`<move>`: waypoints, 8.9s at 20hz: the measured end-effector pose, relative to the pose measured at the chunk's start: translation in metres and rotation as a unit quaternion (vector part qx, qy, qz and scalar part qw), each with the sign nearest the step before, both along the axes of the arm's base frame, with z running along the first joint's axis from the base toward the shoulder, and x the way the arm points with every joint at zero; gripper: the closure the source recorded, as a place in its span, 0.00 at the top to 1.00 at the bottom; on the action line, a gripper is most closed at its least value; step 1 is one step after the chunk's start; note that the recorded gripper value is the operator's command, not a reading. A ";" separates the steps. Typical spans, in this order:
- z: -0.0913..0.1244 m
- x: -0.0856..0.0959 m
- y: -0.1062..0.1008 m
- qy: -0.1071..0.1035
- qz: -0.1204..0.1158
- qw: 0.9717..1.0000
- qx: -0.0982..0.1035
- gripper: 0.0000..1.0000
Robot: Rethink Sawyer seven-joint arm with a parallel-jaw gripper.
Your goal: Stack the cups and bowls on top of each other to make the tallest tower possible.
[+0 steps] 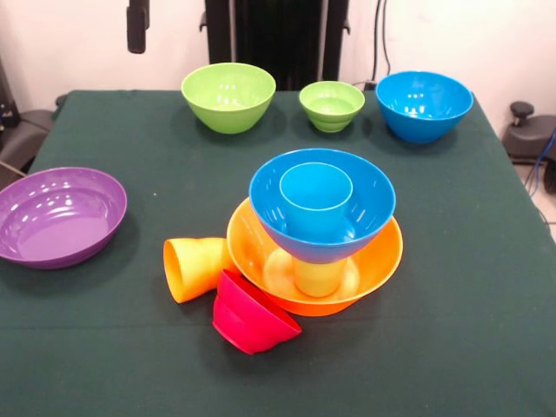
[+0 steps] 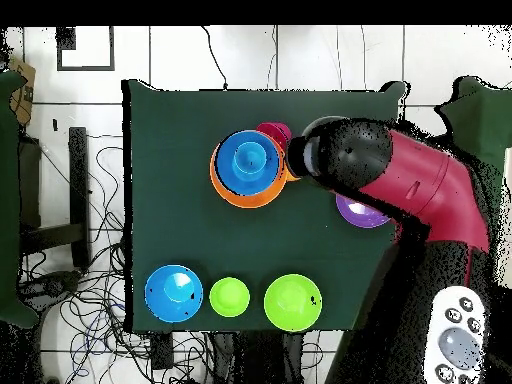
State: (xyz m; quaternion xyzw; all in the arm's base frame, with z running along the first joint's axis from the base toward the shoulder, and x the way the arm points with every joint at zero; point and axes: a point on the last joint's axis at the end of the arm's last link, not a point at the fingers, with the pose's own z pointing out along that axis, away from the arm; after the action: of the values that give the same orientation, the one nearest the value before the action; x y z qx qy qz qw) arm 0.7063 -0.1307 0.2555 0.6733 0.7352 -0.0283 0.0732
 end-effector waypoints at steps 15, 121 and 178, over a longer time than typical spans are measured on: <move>-0.042 0.001 -0.017 -0.012 0.024 0.999 -0.025 1.00; -0.185 0.036 -0.078 0.051 0.527 0.847 -0.053 1.00; -0.316 -0.067 -0.104 0.093 0.465 0.879 -0.053 0.00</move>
State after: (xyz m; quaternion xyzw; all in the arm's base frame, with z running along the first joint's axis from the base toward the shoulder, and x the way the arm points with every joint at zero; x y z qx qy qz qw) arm 0.6391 -0.2346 -0.0609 0.2429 0.9646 -0.0925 0.0454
